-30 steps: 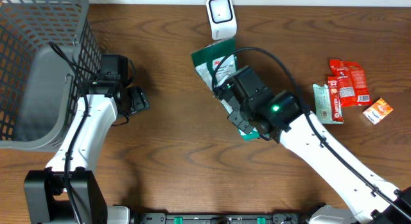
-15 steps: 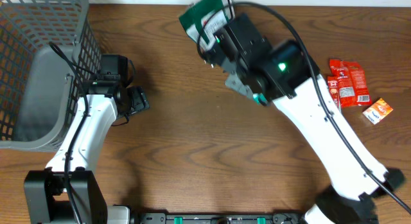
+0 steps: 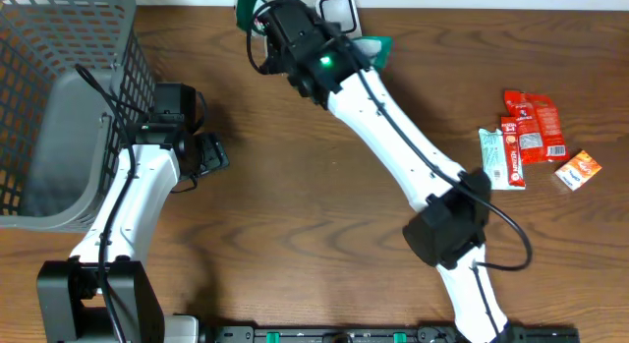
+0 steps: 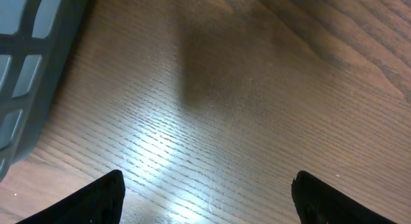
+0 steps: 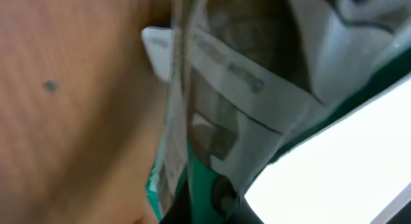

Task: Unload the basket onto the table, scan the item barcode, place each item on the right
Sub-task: 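Hold the gloves pack barcode over the white scanner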

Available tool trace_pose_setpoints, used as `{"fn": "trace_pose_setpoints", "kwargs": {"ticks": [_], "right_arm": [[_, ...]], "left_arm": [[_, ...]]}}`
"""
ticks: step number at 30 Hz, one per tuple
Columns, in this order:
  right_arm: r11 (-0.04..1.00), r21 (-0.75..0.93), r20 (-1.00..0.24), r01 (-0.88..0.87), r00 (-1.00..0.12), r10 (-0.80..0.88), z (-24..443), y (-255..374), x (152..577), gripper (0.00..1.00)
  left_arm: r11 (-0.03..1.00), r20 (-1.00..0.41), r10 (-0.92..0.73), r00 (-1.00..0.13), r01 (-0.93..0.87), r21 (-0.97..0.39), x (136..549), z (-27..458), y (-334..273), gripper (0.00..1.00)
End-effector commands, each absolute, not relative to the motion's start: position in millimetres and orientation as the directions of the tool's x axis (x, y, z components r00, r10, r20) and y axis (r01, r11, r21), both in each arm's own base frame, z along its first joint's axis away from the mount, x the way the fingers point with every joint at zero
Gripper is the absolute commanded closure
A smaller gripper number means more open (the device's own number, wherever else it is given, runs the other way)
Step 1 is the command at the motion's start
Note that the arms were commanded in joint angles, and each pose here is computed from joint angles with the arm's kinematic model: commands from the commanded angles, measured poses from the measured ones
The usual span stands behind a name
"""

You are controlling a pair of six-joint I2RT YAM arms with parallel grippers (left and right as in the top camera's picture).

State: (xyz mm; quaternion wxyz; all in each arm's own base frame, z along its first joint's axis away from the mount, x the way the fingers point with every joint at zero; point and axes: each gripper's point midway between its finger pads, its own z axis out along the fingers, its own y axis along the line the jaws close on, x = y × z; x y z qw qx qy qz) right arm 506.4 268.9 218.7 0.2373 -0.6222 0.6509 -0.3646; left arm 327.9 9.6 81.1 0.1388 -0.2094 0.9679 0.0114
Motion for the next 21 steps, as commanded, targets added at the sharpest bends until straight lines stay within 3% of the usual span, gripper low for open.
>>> {"fn": "trace_pose_setpoints", "kwargs": {"ticks": [1, 10, 21], "right_arm": [[-0.208, -0.799, 0.306, -0.564, -0.084, -0.948, 227, 264, 534, 0.99], [-0.110, -0.949, 0.139, -0.296, -0.077, -0.987, 226, 287, 618, 0.99], [-0.006, -0.976, 0.007, -0.217, -0.004, -1.000, 177, 298, 657, 0.99]], "left_arm": [[0.910, -0.273, -0.405, -0.873, -0.413, -0.029, 329, 81, 12, 0.16], [0.910, -0.273, -0.405, -0.873, -0.413, -0.029, 329, 81, 12, 0.16], [0.910, -0.273, -0.405, -0.873, -0.413, -0.029, 329, 81, 12, 0.16]]}}
